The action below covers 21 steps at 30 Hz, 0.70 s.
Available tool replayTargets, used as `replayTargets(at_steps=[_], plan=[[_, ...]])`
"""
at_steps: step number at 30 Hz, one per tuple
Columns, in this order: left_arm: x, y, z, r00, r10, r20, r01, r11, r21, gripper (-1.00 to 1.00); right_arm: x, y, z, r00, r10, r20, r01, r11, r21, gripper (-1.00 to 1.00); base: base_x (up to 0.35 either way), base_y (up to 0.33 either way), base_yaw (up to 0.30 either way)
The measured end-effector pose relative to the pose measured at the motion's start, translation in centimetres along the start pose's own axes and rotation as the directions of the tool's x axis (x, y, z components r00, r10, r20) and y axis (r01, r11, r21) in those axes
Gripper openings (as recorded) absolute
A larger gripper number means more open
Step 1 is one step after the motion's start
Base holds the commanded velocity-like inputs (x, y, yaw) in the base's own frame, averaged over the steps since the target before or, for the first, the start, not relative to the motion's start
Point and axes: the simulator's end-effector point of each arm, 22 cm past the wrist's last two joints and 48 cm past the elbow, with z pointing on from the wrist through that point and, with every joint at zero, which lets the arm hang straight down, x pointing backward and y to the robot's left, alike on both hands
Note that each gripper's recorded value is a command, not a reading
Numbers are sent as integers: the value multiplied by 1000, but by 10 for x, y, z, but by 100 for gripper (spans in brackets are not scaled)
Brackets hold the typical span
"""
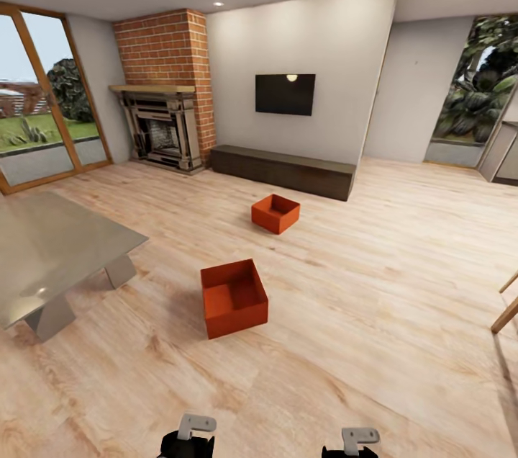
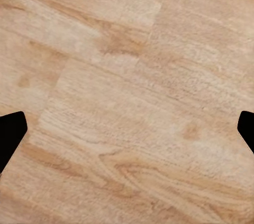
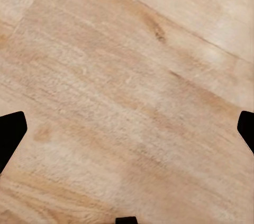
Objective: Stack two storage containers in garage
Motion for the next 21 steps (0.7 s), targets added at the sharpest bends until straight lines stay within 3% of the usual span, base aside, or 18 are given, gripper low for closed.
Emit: replayTargets(at_steps=[11,21], plan=[[0,0,0,1000,0,0,0,1000,0,100,0,1,0,1000,-1,1,1,1000,-2,100,343,0,14],[2,0,1,1000,0,-5,0,1000,1,100,2,2,0,1000,-2,-4,2,1000,-2,100,343,0,225]])
